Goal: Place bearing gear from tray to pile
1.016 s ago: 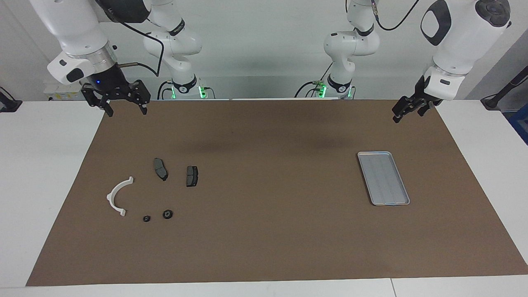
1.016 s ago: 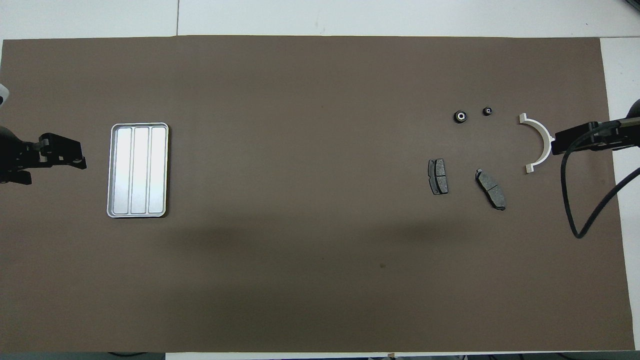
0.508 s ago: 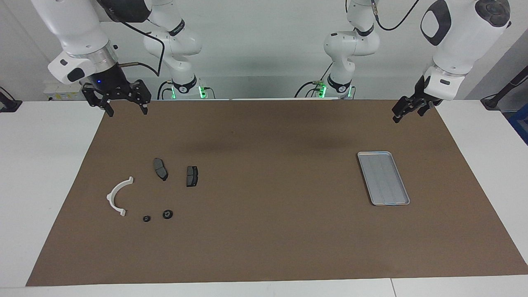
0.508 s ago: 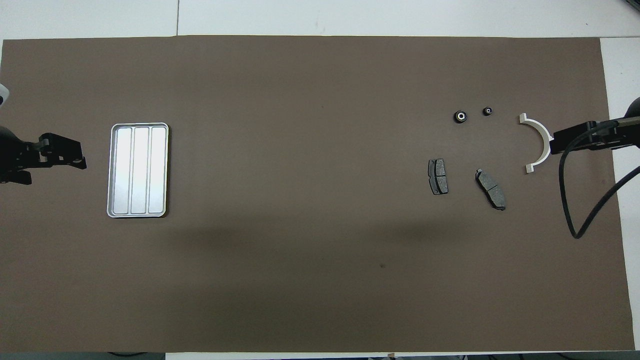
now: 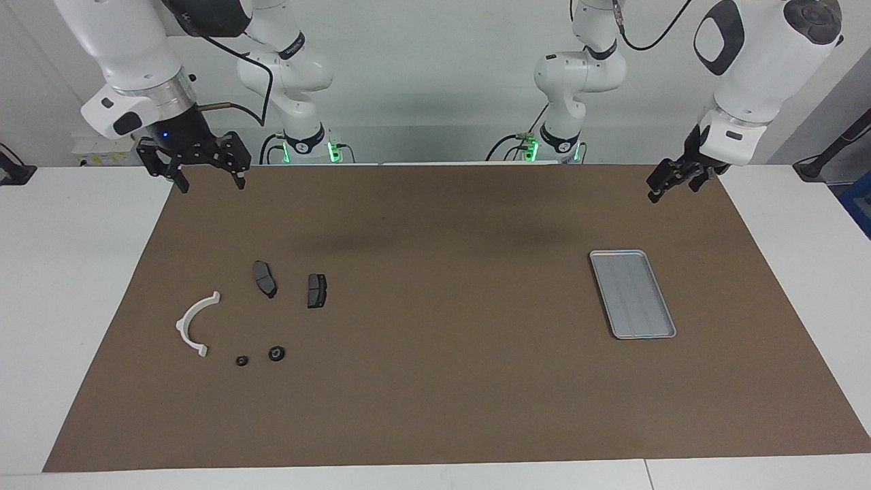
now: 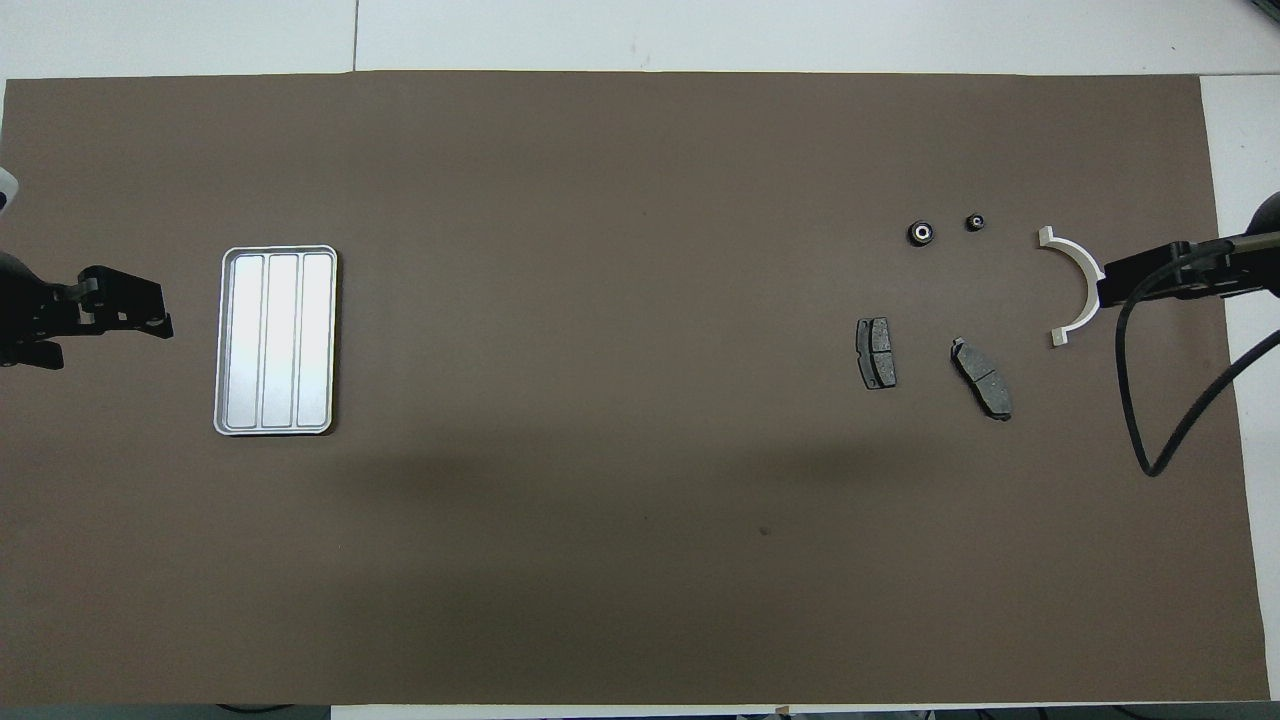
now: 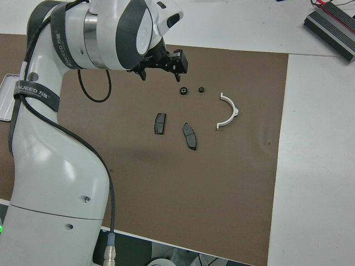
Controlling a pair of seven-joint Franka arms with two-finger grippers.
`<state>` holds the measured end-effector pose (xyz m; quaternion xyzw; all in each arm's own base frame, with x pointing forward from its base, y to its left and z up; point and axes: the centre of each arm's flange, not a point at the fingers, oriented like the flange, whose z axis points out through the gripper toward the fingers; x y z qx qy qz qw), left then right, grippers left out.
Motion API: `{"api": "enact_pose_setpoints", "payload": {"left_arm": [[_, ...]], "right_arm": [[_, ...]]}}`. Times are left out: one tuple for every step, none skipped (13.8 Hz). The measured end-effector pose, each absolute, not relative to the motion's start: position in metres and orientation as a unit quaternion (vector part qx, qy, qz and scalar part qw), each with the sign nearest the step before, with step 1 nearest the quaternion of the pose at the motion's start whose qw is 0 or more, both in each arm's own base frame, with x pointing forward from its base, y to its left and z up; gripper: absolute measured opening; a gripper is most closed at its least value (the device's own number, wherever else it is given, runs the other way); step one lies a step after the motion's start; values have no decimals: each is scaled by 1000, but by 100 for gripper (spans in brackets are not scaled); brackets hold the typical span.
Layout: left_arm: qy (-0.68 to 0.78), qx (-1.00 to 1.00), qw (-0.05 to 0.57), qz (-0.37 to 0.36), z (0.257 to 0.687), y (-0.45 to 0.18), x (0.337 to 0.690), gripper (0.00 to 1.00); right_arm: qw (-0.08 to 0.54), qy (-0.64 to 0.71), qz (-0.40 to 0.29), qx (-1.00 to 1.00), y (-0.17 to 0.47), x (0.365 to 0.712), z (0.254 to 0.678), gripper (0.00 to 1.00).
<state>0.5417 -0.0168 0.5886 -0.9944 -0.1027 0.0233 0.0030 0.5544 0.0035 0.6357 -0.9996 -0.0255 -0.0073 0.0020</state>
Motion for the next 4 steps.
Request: {"api": "enact_pose_setpoints", "payload": {"left_arm": [[-103, -994, 3, 23, 589, -17, 542, 100], [-103, -994, 3, 23, 589, -17, 542, 100], [-103, -994, 3, 23, 589, -17, 542, 100], [-103, -994, 3, 23, 589, -17, 542, 100]], "right_arm": [[2, -25, -7, -1000, 3, 554, 636, 100], [2, -25, -7, -1000, 3, 554, 636, 100], [2, -24, -7, -1000, 3, 554, 636, 100], [2, -23, -7, -1000, 2, 554, 636, 100]]}}
